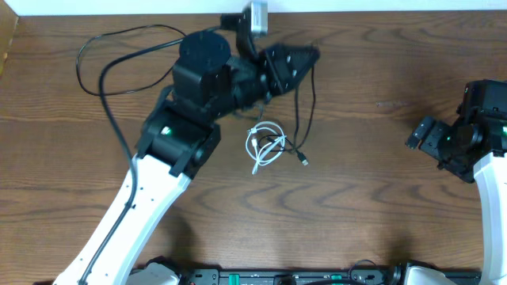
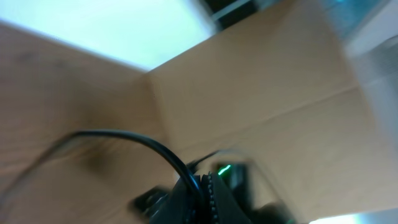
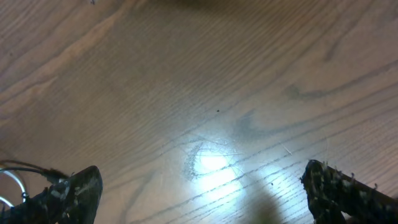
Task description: Untangle cables
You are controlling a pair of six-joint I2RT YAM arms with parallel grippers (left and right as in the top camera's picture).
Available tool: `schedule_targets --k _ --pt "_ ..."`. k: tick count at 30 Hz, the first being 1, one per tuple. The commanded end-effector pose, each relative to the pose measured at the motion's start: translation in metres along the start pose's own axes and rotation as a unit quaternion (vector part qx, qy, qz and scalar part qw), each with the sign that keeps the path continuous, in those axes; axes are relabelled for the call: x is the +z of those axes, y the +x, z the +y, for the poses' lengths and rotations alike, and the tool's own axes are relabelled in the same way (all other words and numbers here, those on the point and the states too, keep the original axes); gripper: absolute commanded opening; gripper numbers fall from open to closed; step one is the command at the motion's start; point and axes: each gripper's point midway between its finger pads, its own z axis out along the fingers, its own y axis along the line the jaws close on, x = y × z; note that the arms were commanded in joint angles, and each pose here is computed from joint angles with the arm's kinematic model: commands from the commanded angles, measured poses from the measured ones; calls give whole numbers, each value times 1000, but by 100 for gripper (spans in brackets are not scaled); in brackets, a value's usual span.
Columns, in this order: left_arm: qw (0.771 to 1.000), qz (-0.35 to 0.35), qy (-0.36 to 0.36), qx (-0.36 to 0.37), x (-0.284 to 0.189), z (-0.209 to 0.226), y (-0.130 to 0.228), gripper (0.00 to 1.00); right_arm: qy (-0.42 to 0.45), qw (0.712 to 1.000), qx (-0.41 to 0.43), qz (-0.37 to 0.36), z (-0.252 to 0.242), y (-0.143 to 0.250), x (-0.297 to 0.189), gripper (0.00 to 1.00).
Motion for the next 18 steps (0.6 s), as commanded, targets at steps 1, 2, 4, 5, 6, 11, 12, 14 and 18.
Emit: schedule_targets --k 1,2,4,5,6,11,12,14,18 --pt "981 -41 152 -110 -20 -83 -31 7 0 1000 11 -2 -2 0 -1 99" --pt "972 -50 199 -112 -29 -105 -38 7 0 1000 11 -2 -2 0 -1 99" --pt "961 -47 248 -116 -40 -129 -39 7 0 1000 11 -2 -2 0 -1 99" --pt "962 -36 247 -112 -40 -130 -34 7 0 1000 11 -2 -2 0 -1 99" --pt "967 -23 230 -104 -35 -123 -27 7 0 1000 11 -2 -2 0 -1 99" --pt "942 4 -64 -328 -4 13 25 7 0 1000 11 -2 -2 0 -1 99" --pt "907 1 -89 -412 -6 24 32 7 0 1000 11 -2 -2 0 -1 99" --pt "891 -4 -79 -448 -5 20 29 7 0 1000 11 -2 -2 0 -1 99" --pt "909 1 -1 -418 -2 -15 12 7 0 1000 11 -2 -2 0 -1 99"
